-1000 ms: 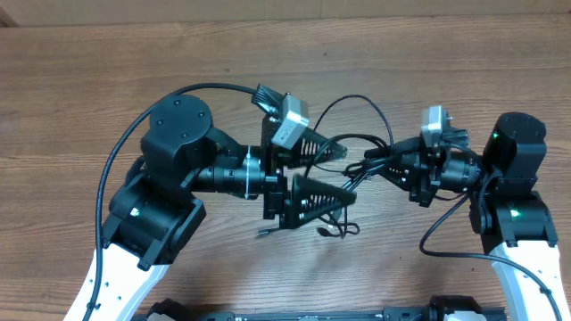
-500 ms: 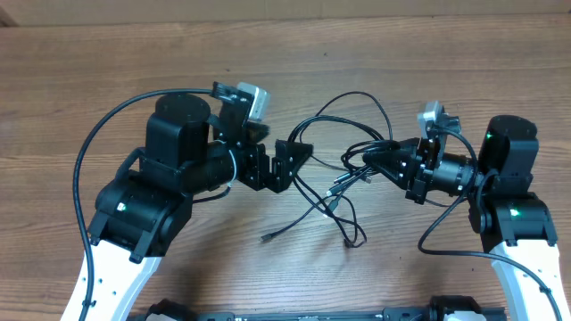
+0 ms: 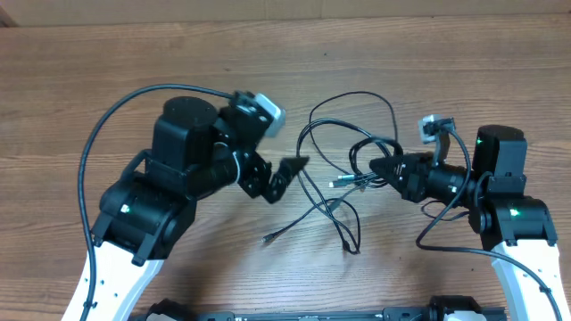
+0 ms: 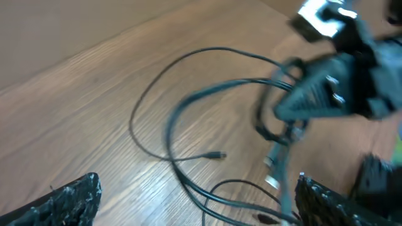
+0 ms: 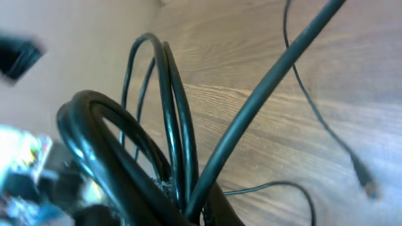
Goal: Untangle cables
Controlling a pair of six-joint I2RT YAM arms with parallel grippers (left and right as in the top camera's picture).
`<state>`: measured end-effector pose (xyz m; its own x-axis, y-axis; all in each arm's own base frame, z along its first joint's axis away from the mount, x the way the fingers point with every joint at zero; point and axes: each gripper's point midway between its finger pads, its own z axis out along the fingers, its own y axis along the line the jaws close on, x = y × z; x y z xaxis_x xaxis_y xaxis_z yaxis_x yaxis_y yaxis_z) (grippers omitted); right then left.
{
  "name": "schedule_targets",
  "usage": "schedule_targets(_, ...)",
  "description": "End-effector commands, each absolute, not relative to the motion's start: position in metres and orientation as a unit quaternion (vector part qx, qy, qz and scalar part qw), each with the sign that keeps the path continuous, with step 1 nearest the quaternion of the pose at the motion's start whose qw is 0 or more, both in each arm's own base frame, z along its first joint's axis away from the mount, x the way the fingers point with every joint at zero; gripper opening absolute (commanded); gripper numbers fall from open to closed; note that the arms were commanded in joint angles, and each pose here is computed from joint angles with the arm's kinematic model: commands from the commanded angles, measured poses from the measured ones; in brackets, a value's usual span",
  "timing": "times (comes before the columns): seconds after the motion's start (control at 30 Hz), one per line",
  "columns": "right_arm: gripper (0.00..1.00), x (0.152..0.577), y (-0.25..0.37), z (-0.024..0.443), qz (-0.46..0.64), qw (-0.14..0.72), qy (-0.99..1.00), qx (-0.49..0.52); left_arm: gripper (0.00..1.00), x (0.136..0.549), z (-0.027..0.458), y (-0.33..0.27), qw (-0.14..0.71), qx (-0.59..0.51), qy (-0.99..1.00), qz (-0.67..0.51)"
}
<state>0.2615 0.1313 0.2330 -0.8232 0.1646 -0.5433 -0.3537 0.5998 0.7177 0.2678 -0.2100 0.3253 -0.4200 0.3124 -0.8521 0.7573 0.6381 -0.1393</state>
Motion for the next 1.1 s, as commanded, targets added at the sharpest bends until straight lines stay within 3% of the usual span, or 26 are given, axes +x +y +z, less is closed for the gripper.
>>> schedule_targets(0.0, 0.04, 0.267, 0.127, 0.236, 0.476, 0.221, 0.844, 0.108, 0.97, 0.246, 0.330, -0.228, 0.434, 0.455, 0.735, -0.254)
schedule_targets(0.33, 0.04, 0.284, 0.127, 0.249, 0.542, 0.086, 0.754, 0.362, 0.95, 0.207, 0.326, -0.257, 0.418, 0.552, 0.668, -0.272)
schedule_targets(0.47, 0.04, 0.283, 0.131, 0.254, 0.558, -0.018, 0.679, 0.477, 0.99, 0.196, 0.326, -0.265, 0.414, 0.569, 0.653, -0.278)
schedule_targets(0.77, 0.04, 0.277, 0.151, 0.308, 0.644, -0.073, 0.650, 0.397, 0.94, 0.197, 0.327, -0.266, 0.428, 0.599, 0.625, -0.258)
schedule_targets(1.07, 0.04, 0.255, 0.163, 0.347, 0.675, -0.164, 0.629, 0.348, 0.95, 0.212, 0.358, -0.277, 0.503, 0.606, 0.568, -0.238)
